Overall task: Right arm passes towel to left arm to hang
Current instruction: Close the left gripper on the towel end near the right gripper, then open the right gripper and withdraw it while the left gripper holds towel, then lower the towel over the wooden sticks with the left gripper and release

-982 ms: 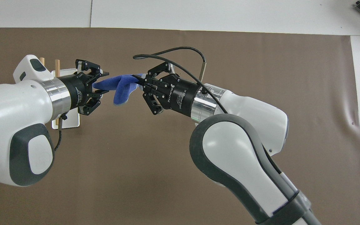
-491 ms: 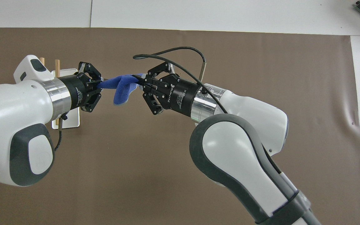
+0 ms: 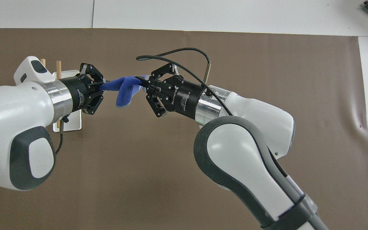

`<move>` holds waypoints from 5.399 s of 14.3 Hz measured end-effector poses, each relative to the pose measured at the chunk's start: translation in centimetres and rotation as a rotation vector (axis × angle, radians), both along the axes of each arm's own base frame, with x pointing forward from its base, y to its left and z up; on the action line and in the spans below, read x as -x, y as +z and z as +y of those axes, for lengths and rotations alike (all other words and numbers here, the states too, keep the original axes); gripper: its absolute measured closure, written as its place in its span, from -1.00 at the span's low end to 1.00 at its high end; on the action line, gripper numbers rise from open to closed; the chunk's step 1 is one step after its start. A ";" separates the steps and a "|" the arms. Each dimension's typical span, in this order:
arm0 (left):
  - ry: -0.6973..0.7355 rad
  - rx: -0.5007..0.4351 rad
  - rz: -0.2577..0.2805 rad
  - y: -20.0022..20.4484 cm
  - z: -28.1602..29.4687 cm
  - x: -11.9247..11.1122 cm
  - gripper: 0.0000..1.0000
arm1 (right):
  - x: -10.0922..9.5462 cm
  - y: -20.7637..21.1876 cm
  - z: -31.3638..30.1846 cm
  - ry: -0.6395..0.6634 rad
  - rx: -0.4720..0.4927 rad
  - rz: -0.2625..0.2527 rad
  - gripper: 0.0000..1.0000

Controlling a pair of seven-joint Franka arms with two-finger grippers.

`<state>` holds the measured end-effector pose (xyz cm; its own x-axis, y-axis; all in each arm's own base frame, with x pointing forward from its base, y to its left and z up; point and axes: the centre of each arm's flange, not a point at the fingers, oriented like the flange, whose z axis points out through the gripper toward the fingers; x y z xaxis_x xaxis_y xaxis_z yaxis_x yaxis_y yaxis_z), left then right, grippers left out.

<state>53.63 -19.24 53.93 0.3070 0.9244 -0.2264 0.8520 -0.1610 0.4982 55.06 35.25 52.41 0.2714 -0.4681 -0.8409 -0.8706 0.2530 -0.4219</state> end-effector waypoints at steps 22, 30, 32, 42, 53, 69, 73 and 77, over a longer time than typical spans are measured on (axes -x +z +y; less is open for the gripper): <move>-0.666 -0.365 -0.205 -3.7 6.4 -2.8 0.96 | -4.3 -8.2 -13.3 0.386 0.903 -0.765 -1.00; -0.979 -0.527 -0.224 -3.4 10.9 -4.5 0.96 | -6.3 -7.9 -17.9 0.955 1.218 -0.856 -1.00; -1.043 -0.569 -0.200 -1.6 11.4 -5.4 0.96 | -6.6 -6.7 -19.0 1.051 1.262 -0.842 -1.00; -1.087 -0.576 -0.194 -2.4 10.4 -7.1 0.96 | -5.4 5.3 -32.5 1.195 1.376 -0.584 -1.00; -0.649 -0.467 -0.046 -2.6 18.4 -7.7 0.96 | 1.2 12.7 -41.1 1.187 1.285 -0.339 -1.00; -0.380 -0.475 -0.005 -4.7 26.3 -7.1 0.96 | 1.7 11.8 -41.1 1.194 1.266 -0.324 -1.00; -0.360 -0.487 -0.010 -4.6 27.4 -7.0 0.96 | 1.7 11.8 -41.1 1.195 1.266 -0.324 -1.00; -0.355 -0.484 0.003 -5.6 27.8 -6.7 0.96 | 1.6 11.8 -40.7 1.200 1.266 -0.328 -1.00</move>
<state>60.37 8.53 48.32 0.6163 0.7635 0.1932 0.7058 -0.6443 0.2945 53.43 -5.49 64.17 0.9867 -0.1623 -0.0030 -0.1623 -0.9866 -0.0140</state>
